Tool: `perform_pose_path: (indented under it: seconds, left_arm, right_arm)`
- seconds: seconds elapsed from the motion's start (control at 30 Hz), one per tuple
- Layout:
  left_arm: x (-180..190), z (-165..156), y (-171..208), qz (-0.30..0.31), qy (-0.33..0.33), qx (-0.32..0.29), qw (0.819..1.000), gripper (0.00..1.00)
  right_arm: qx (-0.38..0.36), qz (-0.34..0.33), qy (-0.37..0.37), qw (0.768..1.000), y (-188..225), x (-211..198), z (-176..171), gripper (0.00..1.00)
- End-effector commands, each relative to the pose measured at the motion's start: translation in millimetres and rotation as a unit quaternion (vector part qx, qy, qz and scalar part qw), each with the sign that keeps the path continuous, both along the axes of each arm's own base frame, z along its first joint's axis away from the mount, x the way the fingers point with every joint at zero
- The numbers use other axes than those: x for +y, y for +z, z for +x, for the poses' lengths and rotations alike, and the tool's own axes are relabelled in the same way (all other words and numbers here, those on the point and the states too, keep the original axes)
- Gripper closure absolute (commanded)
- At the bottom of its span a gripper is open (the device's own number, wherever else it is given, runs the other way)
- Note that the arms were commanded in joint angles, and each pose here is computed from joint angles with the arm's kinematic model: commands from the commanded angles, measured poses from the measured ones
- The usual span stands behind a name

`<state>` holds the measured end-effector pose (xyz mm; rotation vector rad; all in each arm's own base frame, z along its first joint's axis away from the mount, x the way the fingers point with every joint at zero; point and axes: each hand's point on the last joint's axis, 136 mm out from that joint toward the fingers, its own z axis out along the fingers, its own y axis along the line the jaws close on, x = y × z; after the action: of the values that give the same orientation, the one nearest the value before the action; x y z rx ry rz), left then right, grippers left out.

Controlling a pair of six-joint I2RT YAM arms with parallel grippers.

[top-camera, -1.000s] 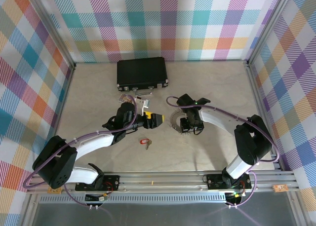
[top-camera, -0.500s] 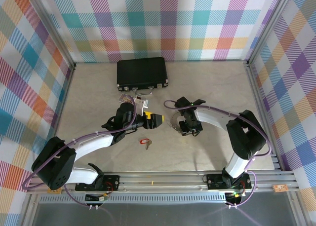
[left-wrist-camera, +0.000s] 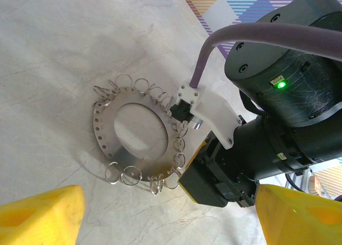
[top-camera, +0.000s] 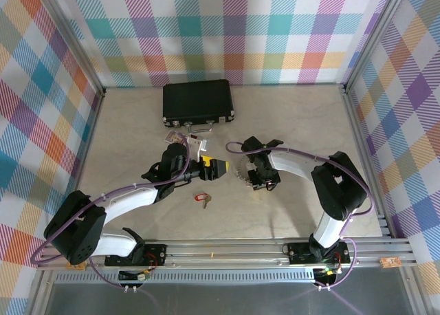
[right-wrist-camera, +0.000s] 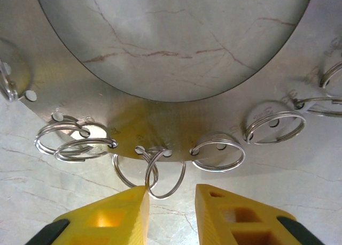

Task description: Put the keys on the keyring

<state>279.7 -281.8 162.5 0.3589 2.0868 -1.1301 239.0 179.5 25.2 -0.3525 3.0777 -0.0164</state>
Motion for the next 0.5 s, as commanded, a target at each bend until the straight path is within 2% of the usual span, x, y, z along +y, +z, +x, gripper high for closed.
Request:
perform_pose_path:
  seconds: [0.0,0.27,0.47]
  left_arm:
    - [2,1,6,-0.009,-0.004,-0.016,1.0,0.17]
    - [0,1,5,-0.013,-0.006,-0.016,1.0,0.17]
    - [0,-1,6,-0.015,-0.01,-0.017,1.0,0.17]
  right_arm:
    - [-0.006,-0.021,0.016,1.0,0,-1,3,0.73]
    - [-0.021,-0.012,0.009,1.0,14,1,5,0.62]
    - [-0.013,0.057,-0.049,0.997,21,-8,9,0.61]
